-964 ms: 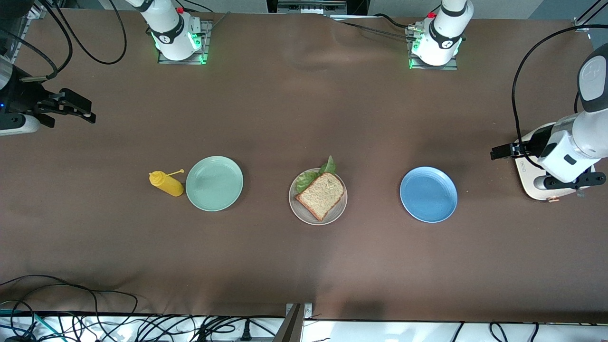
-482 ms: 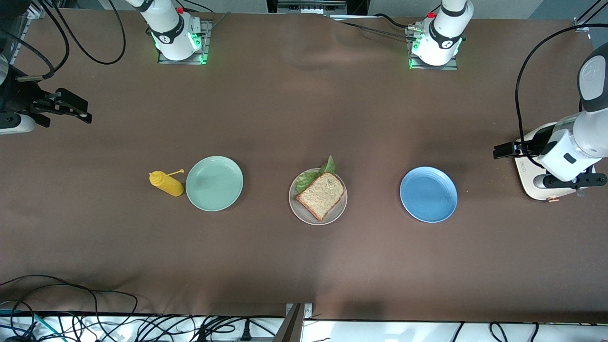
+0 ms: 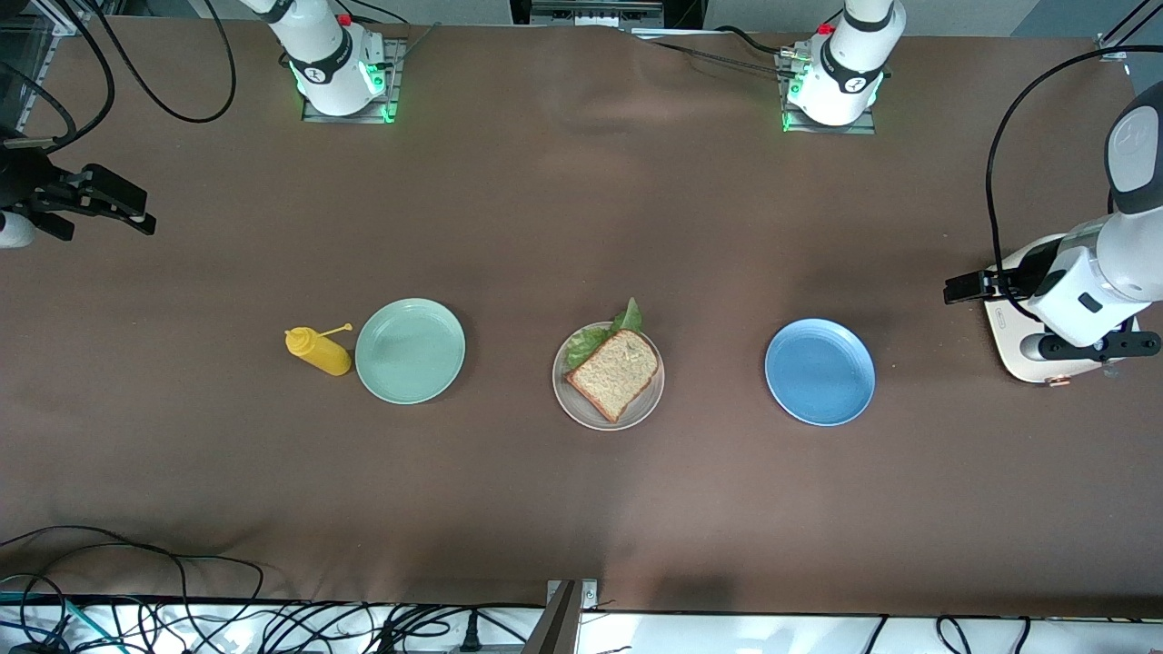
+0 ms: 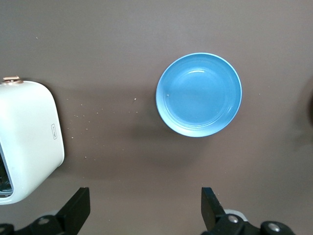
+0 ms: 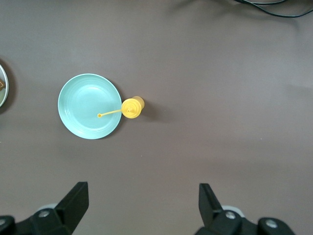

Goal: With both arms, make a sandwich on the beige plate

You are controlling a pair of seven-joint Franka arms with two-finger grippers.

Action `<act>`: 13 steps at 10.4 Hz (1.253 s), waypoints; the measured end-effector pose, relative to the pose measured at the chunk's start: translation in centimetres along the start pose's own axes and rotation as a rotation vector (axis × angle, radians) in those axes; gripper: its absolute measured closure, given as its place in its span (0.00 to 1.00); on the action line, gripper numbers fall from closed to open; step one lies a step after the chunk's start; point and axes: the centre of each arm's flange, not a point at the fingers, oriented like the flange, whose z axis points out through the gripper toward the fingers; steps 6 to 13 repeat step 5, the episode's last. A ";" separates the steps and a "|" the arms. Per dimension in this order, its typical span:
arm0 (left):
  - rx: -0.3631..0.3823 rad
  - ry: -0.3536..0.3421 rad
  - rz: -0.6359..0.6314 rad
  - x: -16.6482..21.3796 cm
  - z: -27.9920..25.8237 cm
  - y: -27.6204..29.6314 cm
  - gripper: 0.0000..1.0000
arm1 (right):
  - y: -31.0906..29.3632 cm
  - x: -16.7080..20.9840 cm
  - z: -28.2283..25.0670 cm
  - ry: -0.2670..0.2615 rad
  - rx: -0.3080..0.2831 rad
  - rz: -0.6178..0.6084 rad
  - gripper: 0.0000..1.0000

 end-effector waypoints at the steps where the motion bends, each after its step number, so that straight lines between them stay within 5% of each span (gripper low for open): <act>1: 0.000 0.000 0.000 0.0 0.0 0.0 0.00 | 0.0 0.0 0.0 -0.004 0.000 0.000 0.00; 13: 0.000 0.000 0.000 0.0 0.0 0.0 0.00 | 0.0 -0.1 0.1 -0.009 0.001 0.000 0.00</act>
